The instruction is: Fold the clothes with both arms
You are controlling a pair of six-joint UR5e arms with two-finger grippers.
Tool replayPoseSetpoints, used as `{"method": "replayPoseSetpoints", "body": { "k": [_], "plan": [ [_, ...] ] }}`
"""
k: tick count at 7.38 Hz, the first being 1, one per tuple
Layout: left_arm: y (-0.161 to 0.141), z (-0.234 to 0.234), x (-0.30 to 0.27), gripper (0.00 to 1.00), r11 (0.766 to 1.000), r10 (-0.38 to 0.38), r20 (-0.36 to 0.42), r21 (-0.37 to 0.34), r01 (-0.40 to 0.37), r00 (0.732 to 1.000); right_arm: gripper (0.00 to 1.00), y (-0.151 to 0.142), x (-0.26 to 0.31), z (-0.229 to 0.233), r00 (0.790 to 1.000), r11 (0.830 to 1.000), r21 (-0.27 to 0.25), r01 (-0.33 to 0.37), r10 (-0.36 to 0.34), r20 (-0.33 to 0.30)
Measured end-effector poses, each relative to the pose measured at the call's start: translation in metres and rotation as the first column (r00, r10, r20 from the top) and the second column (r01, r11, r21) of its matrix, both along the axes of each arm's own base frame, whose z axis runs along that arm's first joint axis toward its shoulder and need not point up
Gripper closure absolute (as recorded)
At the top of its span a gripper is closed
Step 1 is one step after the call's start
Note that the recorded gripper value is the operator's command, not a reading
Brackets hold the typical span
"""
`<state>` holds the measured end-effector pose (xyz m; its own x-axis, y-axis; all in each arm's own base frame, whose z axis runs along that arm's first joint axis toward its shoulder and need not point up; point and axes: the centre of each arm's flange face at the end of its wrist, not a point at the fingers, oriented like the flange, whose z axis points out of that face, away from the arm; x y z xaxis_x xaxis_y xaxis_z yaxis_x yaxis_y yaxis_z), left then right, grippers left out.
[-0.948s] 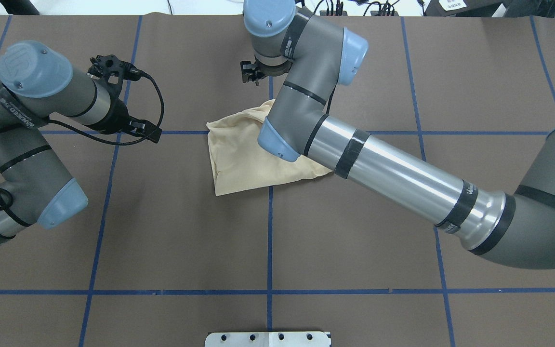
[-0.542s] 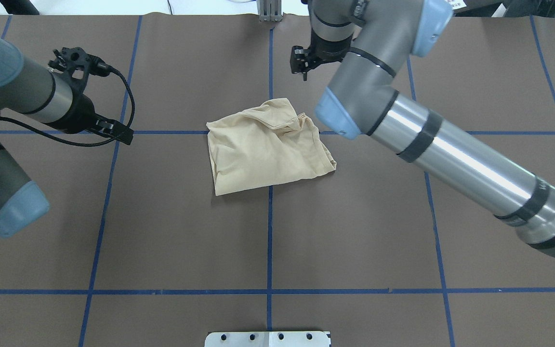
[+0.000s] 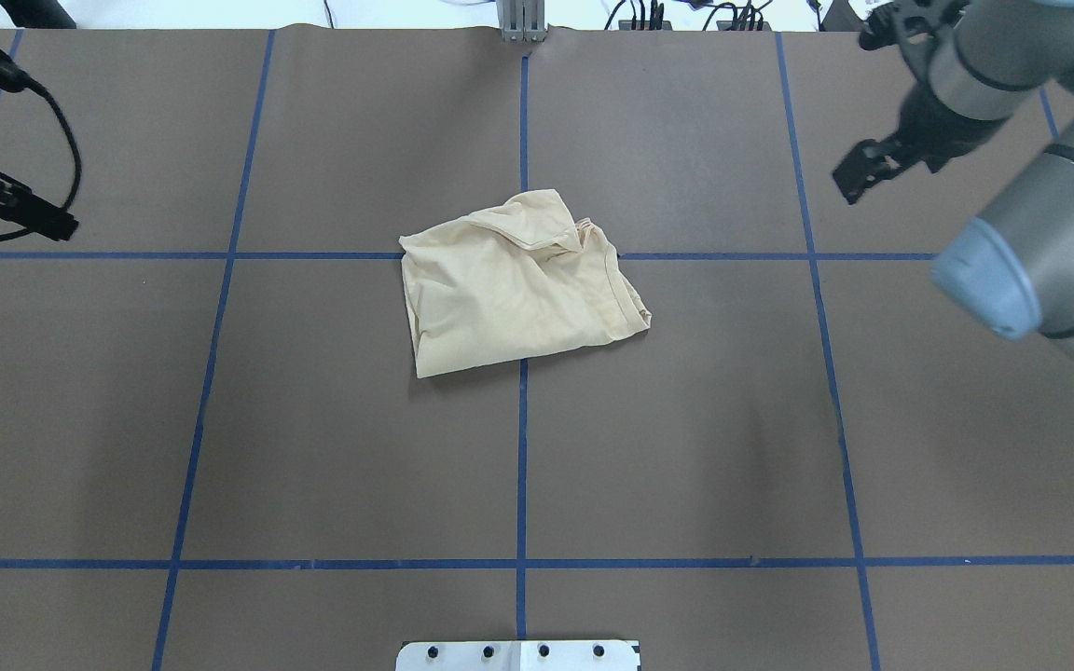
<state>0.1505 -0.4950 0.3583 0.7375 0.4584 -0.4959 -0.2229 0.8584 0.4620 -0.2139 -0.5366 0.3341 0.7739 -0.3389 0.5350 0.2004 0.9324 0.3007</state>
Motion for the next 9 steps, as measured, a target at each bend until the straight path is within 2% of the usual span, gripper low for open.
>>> {"method": "replayPoseSetpoints", "body": {
  "k": [1,3,4,6,7,9],
  "plan": [
    [-0.005,0.025,-0.047,0.0,1.0,0.019,0.035,0.022,-0.019,0.999,0.0,0.021,0.053,0.044,0.999,0.999,0.003,0.048,-0.048,-0.01],
    [0.003,0.086,-0.131,0.0,0.999,-0.018,0.06,-0.026,0.02,0.998,0.0,0.067,0.154,0.146,0.995,0.995,0.0,0.102,-0.102,0.002],
    [0.011,0.114,-0.155,0.0,0.996,-0.047,0.073,-0.067,0.052,0.996,0.0,0.098,0.195,0.2,0.996,0.996,-0.026,0.081,-0.08,0.031],
    [0.025,0.162,-0.186,0.0,0.983,-0.09,0.089,-0.152,0.103,0.992,0.0,0.159,0.255,0.282,0.991,0.996,-0.094,-0.004,0.017,0.131],
    [0.036,0.181,-0.194,0.0,0.974,-0.1,0.083,-0.194,0.114,0.992,0.0,0.172,0.269,0.295,0.986,0.991,-0.126,-0.049,0.068,0.154],
    [0.063,0.203,-0.21,0.0,0.957,-0.127,-0.005,-0.265,0.121,0.992,0.0,0.16,0.278,0.291,0.983,0.977,-0.19,-0.102,0.128,0.129]
  ]
}}
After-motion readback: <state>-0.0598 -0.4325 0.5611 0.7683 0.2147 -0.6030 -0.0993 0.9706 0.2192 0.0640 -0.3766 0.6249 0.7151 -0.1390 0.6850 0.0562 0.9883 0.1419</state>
